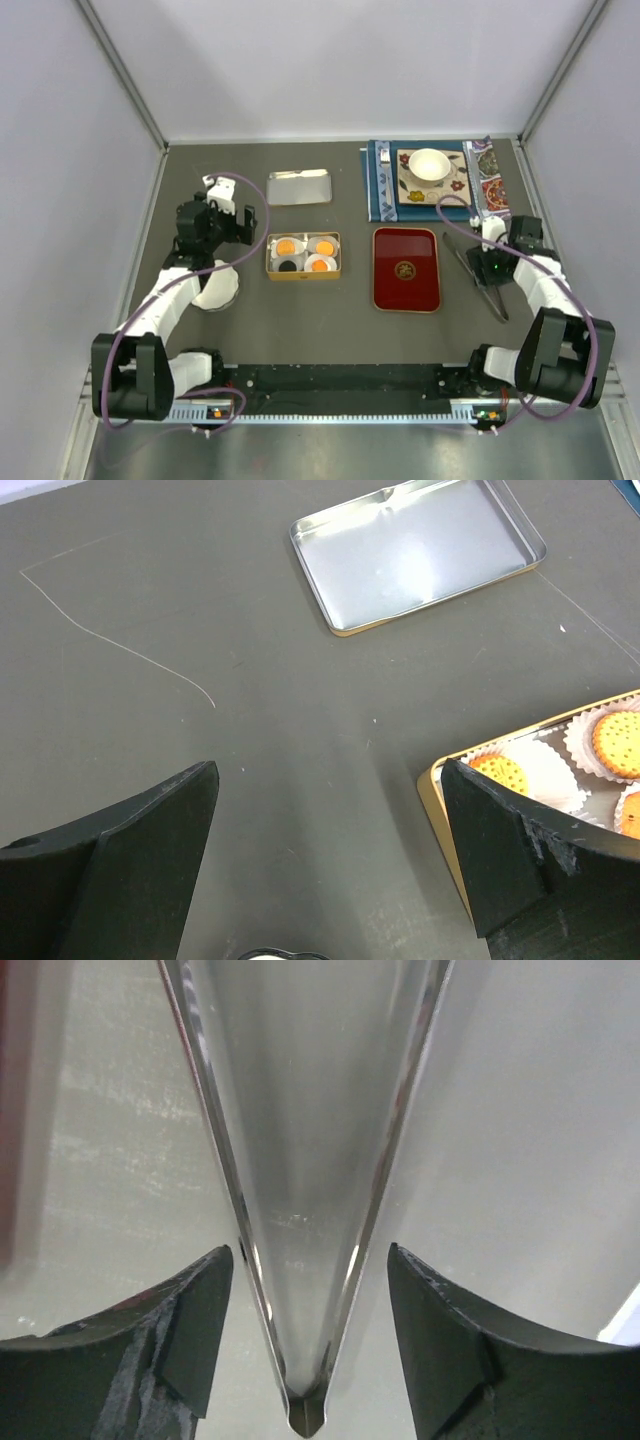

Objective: Pack the cookies

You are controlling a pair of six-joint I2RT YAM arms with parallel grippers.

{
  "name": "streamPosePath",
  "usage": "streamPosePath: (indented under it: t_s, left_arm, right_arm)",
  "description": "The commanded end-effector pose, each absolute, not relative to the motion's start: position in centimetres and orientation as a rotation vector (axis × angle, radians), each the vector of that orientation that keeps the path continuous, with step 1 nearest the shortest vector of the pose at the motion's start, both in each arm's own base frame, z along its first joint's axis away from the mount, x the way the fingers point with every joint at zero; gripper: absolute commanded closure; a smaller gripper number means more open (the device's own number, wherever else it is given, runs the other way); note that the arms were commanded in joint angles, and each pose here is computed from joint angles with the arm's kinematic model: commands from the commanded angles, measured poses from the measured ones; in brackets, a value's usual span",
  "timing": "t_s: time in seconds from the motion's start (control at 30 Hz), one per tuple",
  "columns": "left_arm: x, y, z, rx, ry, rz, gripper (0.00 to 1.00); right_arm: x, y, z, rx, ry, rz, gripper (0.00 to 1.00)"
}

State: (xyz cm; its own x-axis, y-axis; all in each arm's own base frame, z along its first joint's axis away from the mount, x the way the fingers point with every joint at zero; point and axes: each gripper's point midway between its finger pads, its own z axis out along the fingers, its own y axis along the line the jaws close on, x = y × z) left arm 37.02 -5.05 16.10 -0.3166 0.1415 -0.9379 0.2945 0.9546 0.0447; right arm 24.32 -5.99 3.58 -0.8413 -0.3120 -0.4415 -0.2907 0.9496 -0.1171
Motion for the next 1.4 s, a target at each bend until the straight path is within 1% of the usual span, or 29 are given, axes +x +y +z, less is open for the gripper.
streamPosePath:
  t_s: [0.0, 0.13, 0.17, 0.2, 0.33, 0.37, 0.4, 0.43, 0.47, 0.5, 0.57, 0.6, 0.63, 0.67, 0.7, 0.73, 0.77, 0.8, 0.83, 0.87, 0.9, 0.93, 1.0, 1.1, 1.13, 1.2, 1.23, 1.27, 1.37]
  left_arm:
    - [38.4, -5.3, 18.4, 0.326, 1.841, -0.17, 0.01]
    - [39.3, -5.5, 19.0, 0.323, 1.848, -0.184, 0.01]
    - [39.5, -5.5, 18.6, 0.317, 1.867, -0.189, 0.01]
    - [40.0, -5.5, 19.3, 0.306, 1.861, -0.189, 0.01]
    - [41.9, -5.6, 19.3, 0.284, 1.908, -0.204, 0.01]
    - [42.5, -5.7, 17.8, 0.285, 1.965, -0.212, 0.01]
    - [43.6, -5.8, 18.8, 0.284, 1.97, -0.211, 0.01]
    - [43.9, -5.5, 18.0, 0.272, 2.023, -0.199, 0.01]
    - [44.7, -5.4, 16.1, 0.26, 2.087, -0.2, 0.01]
    - [46.1, -5.4, 17.4, 0.25, 2.076, -0.196, 0.01]
    - [46.8, -5.2, 14.5, 0.233, 2.184, -0.196, 0.01]
    - [48.1, -5.4, 15.6, 0.224, 2.173, -0.201, 0.01]
    - [48.3, -5.5, 14.9, 0.223, 2.208, -0.211, 0.02]
    - [48.8, -5.6, 13.2, 0.219, 2.254, -0.219, 0.03]
    - [50.1, -5.8, 14.3, 0.216, 2.234, -0.224, 0.03]
    - [50.3, -5.9, 12.3, 0.211, 2.296, -0.231, 0.04]
    - [50.8, -5.9, 12.0, 0.205, 2.309, -0.225, 0.05]
    - [52.2, -6.2, 13.4, 0.207, 2.279, -0.22, 0.07]
    - [52.5, -6.2, 13.0, 0.202, 2.295, -0.212, 0.08]
    - [52.7, -5.9, 11.2, 0.188, 2.353, -0.188, 0.09]
    - [53.8, -6.2, 12.2, 0.182, 2.334, -0.175, 0.11]
    - [54.2, -6.2, 10.7, 0.175, 2.37, -0.163, 0.12]
    - [54.5, -6.6, 10.2, 0.187, 2.397, -0.14, 0.16]
    - [55.5, -7.2, 9.6, 0.209, 2.409, -0.098, 0.18]
    - [55.6, -7.4, 8.6, 0.22, 2.43, -0.091, 0.2]
    - [56.2, -7.7, 9.1, 0.226, 2.437, -0.072, 0.24]
    - [56.3, -7.8, 7.9, 0.228, 2.464, -0.072, 0.27]
    - [57.0, -7.9, 8.6, 0.223, 2.45, -0.069, 0.29]
    - [56.9, -7.9, 7.4, 0.217, 2.495, -0.055, 0.33]
  right_arm:
    - [27.4, -5.8, 9.6, -0.415, 2.473, -0.06, 0.35]
    - [28.5, -5.0, 13.4, -0.41, 2.391, -0.056, 0.32]
    - [29.0, -4.9, 14.5, -0.41, 2.364, -0.065, 0.27]
    - [29.2, -4.5, 15.0, -0.407, 2.358, -0.059, 0.25]
    - [30.4, -1.9, 17.2, -0.457, 2.305, -0.026, 0.23]
    - [30.8, -1.4, 17.9, -0.462, 2.289, -0.019, 0.2]
    - [31.1, -0.9, 18.3, -0.455, 2.281, -0.003, 0.18]
    - [31.3, -0.4, 18.6, -0.46, 2.272, 0.009, 0.15]
    - [31.8, 0.5, 19.4, -0.48, 2.249, 0.025, 0.14]
    - [32.1, 1.1, 19.5, -0.471, 2.253, 0.047, 0.14]
    - [32.7, 2.2, 20.3, -0.482, 2.236, 0.073, 0.14]
    - [33.1, 2.3, 20.2, -0.465, 2.244, 0.082, 0.14]
    - [33.4, 3.4, 20.3, -0.491, 2.238, 0.1, 0.14]
    - [33.8, 3.6, 20.9, -0.495, 2.224, 0.095, 0.14]
    - [34.0, 4.4, 20.9, -0.507, 2.221, 0.105, 0.14]
    - [34.4, 4.7, 20.6, -0.514, 2.229, 0.106, 0.14]
    - [34.8, 4.8, 20.8, -0.509, 2.221, 0.094, 0.14]
    - [35.0, 5.5, 20.6, -0.523, 2.224, 0.103, 0.14]
    - [35.2, 5.8, 20.3, -0.529, 2.232, 0.106, 0.14]
    - [35.4, 5.9, 20.1, -0.533, 2.237, 0.098, 0.15]
    - [35.6, 6.4, 20.0, -0.542, 2.238, 0.102, 0.15]
    - [35.8, 6.5, 19.5, -0.543, 2.252, 0.101, 0.15]
    - [36.0, 6.7, 19.3, -0.542, 2.256, 0.102, 0.16]
    - [36.3, 6.9, 18.8, -0.551, 2.265, 0.107, 0.17]
    - [36.3, 6.9, 18.6, -0.551, 2.269, 0.11, 0.17]
    - [36.4, 7.1, 18.4, -0.557, 2.273, 0.119, 0.17]
    - [36.5, 7.1, 18.3, -0.556, 2.274, 0.121, 0.18]
    - [36.4, 7.3, 18.1, -0.556, 2.277, 0.132, 0.18]
    - [36.3, 7.4, 17.8, -0.565, 2.278, 0.141, 0.18]
